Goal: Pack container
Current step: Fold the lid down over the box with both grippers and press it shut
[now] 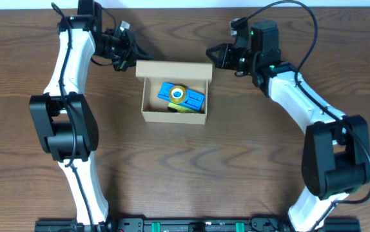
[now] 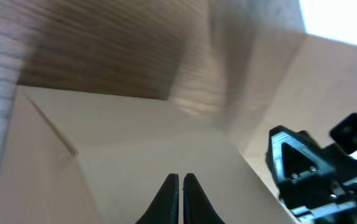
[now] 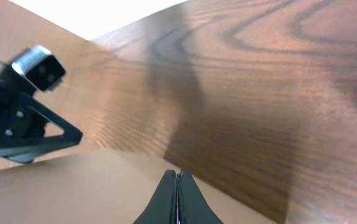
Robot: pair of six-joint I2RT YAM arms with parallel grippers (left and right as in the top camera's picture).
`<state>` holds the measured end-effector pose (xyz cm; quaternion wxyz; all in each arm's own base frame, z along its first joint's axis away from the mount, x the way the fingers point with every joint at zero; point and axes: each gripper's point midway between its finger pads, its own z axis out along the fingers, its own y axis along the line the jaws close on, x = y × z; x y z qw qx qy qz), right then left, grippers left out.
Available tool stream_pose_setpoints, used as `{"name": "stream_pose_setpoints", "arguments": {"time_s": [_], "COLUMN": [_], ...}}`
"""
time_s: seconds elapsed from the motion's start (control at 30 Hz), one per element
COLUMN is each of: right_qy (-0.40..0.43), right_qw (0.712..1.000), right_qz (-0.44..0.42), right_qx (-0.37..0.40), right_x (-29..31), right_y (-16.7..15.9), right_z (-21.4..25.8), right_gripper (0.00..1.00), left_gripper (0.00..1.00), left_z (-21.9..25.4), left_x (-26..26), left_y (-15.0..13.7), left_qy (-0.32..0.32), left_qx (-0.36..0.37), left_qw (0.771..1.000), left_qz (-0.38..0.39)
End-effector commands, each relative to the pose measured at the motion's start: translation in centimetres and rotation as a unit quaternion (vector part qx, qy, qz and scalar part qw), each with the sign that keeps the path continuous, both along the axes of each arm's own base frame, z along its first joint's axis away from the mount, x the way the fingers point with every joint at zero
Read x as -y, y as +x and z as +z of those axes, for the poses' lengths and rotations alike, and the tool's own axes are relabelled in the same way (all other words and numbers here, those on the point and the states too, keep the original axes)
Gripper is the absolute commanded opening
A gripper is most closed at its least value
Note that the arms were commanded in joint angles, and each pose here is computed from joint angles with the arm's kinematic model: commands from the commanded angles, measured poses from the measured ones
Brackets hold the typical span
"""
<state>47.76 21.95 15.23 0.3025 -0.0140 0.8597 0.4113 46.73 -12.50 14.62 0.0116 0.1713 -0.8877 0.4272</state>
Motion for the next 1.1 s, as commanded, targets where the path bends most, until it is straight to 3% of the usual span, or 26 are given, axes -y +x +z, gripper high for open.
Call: {"name": "stream_pose_setpoints", "arguments": {"time_s": [0.0,0.3,0.57,1.07], "right_qy": [-0.015,-0.126,-0.216,-0.260], "right_qw": [0.999,0.991,0.973,0.958], "right_qz": [0.022,0.041,0.072,0.121], "right_qx": [0.034,0.011,0.020,-0.026], "right_x": [-1.5,-3.3,-5.7,-8.6], "right_y": [-1.1,-5.4,-8.0,-10.9], "right_z": [2.5,1.9,2.5,-2.6], "right_gripper": [0.02,0.02,0.02,0.01], "left_gripper": [0.05,0.05,0.05,0.05], "left_z": [0.9,-1.5,-2.3,2.8], "left_x": [-0.7,-1.4,-0.8,-2.6], "left_y": [-0.6,-5.0,-7.0,-7.4], "left_qy": [0.059,0.157,0.216,0.271], "left_qx": [0.032,-0.060,-0.091,-0.030], "left_qw": [0.997,0.984,0.969,0.961], "left_qz": [-0.025,-0.054,-0.075,-0.033]}}
